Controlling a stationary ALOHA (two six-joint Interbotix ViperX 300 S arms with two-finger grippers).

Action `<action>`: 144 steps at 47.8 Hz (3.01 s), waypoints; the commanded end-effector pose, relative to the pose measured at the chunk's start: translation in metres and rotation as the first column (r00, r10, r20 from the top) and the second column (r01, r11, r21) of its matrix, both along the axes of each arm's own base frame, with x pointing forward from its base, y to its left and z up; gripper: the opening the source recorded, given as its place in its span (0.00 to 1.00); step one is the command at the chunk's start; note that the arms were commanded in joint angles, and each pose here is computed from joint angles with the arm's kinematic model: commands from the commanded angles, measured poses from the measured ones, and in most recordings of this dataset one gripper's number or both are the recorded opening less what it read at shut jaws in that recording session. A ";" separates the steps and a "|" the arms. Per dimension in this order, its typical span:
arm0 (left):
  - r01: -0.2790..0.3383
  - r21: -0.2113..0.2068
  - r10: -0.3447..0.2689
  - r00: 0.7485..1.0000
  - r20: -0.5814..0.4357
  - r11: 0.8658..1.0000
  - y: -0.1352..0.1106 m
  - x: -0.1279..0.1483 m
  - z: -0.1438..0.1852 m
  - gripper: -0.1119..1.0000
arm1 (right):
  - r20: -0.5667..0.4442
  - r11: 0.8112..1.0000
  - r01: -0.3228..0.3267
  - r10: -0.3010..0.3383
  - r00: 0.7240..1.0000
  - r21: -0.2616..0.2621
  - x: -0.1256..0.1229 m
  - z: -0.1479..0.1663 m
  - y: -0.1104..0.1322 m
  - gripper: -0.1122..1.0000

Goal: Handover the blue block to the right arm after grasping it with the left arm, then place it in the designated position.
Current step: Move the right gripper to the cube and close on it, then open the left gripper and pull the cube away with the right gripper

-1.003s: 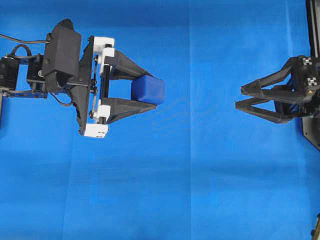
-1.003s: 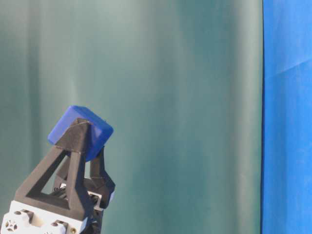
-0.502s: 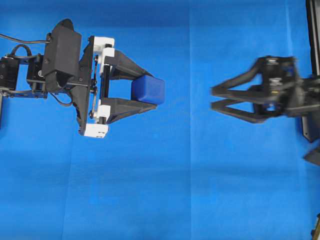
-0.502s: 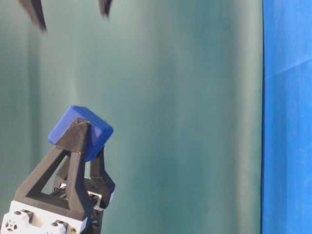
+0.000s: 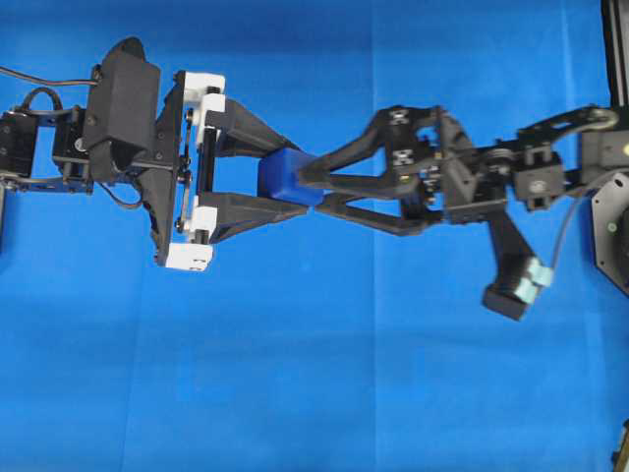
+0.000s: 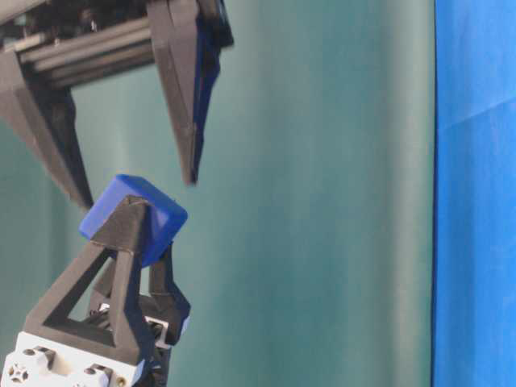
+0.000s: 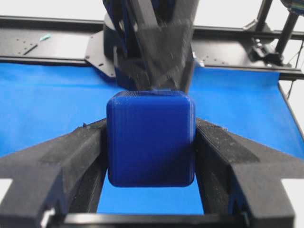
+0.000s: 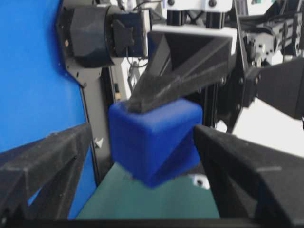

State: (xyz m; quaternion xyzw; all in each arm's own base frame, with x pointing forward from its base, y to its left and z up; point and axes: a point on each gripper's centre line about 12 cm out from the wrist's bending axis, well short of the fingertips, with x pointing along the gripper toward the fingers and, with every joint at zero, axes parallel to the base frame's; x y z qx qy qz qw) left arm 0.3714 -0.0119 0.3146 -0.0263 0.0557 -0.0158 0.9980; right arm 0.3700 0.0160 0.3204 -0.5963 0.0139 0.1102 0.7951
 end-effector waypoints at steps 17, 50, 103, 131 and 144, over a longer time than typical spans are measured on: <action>-0.002 -0.003 0.002 0.999 0.034 1.000 0.001 -0.003 0.012 0.51 | 0.051 1.000 -0.009 0.009 0.999 -0.004 0.018 0.018 -0.001 0.94; 0.007 0.008 -0.007 0.999 0.033 1.000 -0.002 -0.002 0.012 0.51 | 0.001 0.998 0.062 -0.062 0.998 -0.005 0.019 0.017 -0.010 0.60; 0.012 -0.004 -0.012 0.998 0.064 1.000 -0.004 -0.006 0.016 0.93 | 0.005 0.998 0.067 -0.067 0.998 -0.001 -0.007 0.017 -0.010 0.60; 0.013 0.002 -0.013 0.998 0.065 1.000 -0.004 -0.006 0.016 0.93 | -0.033 0.985 0.170 -0.170 0.985 -0.012 -0.082 0.025 -0.008 0.60; 0.013 -0.001 -0.012 0.998 0.064 1.000 -0.004 -0.006 0.016 0.93 | -0.057 0.982 0.189 -0.188 0.981 0.002 -0.085 0.022 -0.009 0.60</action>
